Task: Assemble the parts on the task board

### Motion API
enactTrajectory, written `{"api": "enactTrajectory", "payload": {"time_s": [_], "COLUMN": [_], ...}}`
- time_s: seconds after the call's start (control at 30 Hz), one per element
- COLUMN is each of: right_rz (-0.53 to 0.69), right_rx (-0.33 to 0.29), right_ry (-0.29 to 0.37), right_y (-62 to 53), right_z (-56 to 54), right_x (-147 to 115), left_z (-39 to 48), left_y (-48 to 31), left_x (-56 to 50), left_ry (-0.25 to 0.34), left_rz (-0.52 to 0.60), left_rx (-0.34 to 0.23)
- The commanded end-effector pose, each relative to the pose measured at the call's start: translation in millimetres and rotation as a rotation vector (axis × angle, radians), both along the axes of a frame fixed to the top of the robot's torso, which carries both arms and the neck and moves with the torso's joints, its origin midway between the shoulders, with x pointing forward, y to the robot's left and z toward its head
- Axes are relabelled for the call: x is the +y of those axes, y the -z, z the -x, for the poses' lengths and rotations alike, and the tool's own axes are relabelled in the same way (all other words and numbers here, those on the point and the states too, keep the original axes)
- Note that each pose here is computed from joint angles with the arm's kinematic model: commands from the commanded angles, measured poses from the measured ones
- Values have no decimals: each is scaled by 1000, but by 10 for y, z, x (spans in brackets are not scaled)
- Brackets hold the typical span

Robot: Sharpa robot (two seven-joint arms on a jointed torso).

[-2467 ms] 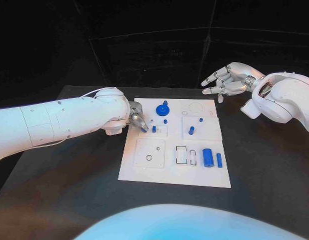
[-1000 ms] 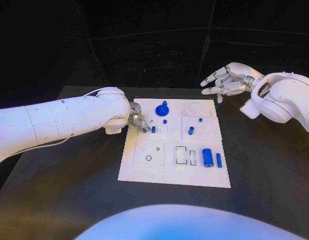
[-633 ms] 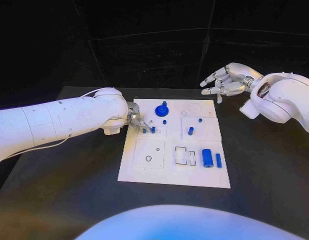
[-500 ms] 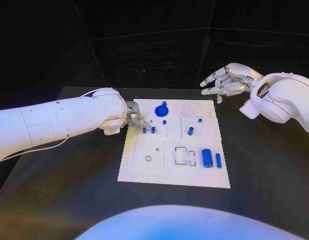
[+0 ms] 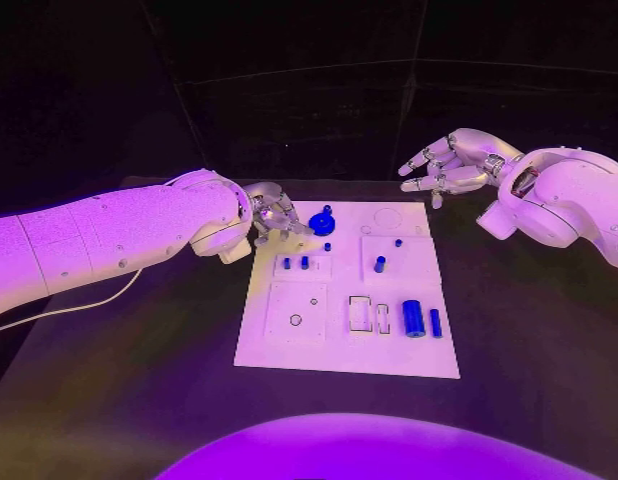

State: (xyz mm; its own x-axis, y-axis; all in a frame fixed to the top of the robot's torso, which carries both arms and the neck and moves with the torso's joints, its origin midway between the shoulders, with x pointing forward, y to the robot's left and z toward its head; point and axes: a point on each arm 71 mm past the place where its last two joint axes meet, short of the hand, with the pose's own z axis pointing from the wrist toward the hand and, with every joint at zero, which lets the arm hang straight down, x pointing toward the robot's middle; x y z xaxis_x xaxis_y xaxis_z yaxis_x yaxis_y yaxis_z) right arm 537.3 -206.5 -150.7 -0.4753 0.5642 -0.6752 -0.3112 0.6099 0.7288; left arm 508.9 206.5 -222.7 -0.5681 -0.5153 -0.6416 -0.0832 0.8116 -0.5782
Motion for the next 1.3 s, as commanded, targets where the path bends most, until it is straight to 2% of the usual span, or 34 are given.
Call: {"api": "enactTrajectory", "payload": {"time_s": [0.03,0.3,0.5,0.57,0.8,1.3], "right_rz": [-4,-2,-1,0,3,5], "right_rx": [-7,-11,-16,-17,-21,-22], "right_ry": [-3,-5,-10,-10,-14,-21], "right_y": [-17,-19,-21,-21,-21,-19], "right_z": [-5,-6,-6,-8,-9,-11], "right_x": [2,16,39,42,59,83], "left_z": [-40,-98,-138,-146,-166,-207], "left_y": [-98,-77,37,80,207,290], "left_x": [-189,-500,-608,-626,-648,-668], "left_ry": [83,279,411,437,477,479], "left_rz": [116,51,-60,-101,-220,-281], "left_rx": [-124,-289,-370,-372,-366,-336]}}
